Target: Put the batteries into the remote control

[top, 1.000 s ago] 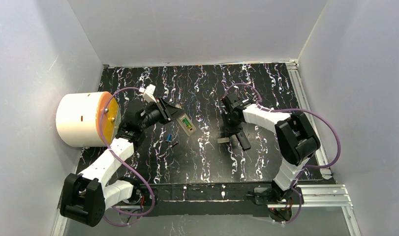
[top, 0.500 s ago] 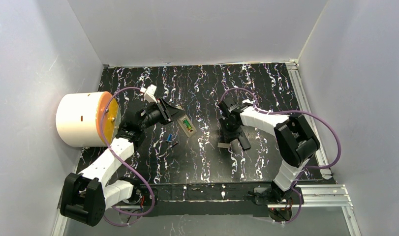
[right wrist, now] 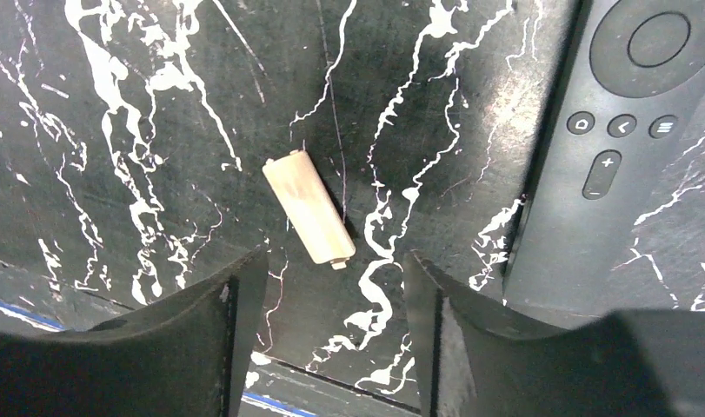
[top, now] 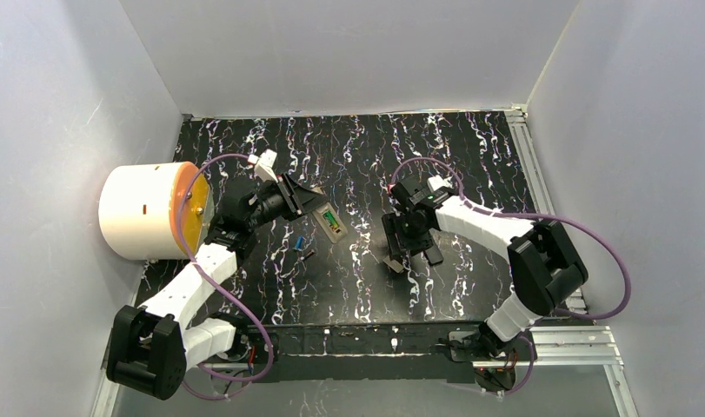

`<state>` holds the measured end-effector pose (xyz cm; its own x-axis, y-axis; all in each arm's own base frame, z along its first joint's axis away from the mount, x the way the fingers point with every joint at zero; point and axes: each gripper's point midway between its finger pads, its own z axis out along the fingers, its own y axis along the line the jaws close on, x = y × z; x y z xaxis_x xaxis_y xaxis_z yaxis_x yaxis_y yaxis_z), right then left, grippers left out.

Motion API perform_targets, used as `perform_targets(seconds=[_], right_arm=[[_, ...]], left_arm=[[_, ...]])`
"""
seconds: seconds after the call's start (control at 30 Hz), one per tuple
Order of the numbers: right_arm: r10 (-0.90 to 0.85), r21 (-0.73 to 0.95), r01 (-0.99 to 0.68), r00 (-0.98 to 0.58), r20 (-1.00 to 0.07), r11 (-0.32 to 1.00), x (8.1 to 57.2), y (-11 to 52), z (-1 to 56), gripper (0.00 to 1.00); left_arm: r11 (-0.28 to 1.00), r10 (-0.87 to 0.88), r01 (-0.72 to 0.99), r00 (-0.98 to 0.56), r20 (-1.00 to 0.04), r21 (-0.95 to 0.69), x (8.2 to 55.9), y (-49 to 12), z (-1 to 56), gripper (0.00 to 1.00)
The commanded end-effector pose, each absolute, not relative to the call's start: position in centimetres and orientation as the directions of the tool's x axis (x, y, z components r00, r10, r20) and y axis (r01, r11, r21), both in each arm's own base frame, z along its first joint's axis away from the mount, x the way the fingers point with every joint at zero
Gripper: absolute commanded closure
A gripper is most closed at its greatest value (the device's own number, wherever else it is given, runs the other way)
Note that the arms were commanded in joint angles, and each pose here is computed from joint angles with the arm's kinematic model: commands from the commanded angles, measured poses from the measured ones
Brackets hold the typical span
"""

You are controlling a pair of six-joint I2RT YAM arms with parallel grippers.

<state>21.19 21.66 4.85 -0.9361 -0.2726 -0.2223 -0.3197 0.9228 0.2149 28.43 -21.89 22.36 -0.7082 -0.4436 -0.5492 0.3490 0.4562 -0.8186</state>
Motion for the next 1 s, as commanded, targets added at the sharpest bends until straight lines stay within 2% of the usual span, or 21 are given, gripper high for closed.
perform_targets(seconds=[0.0, 0.27, 0.67, 0.83, 0.97], right_arm=[[-0.365, 0.202, -0.425, -0.889, -0.275, 0.882, 20.7, 22.5, 5.9, 0.3], [-0.504, 0.075, -0.527, -0.839, -0.208, 0.847, 18.9, 21.8, 3.4, 0.3], [-0.55, 0.019, -0.561, -0.817, -0.172, 0.828, 19.3, 21.7, 1.3, 0.48], [-0.572, 0.014, -0.582, -0.803, -0.165, 0.813, 19.0, 21.7, 0.9, 0.53], [-0.604, -0.013, -0.61, -0.78, -0.164, 0.792, 18.8, 21.8, 0.7, 0.54]], left_arm=[[0.441, -0.451, 0.407, -0.67, -0.59, -0.8, 28.6, -21.9, 24.8, 1.0], [0.471, -0.46, 0.373, -0.67, -0.583, -0.799, 28.9, -21.5, 24.2, 1.0], [0.49, -0.456, 0.361, -0.67, -0.586, -0.793, 29.0, -21.4, 23.9, 1.0], [0.494, -0.454, 0.357, -0.671, -0.586, -0.792, 29.1, -21.3, 23.7, 1.0], [0.495, -0.452, 0.356, -0.673, -0.585, -0.793, 29.1, -21.4, 23.6, 1.0]])
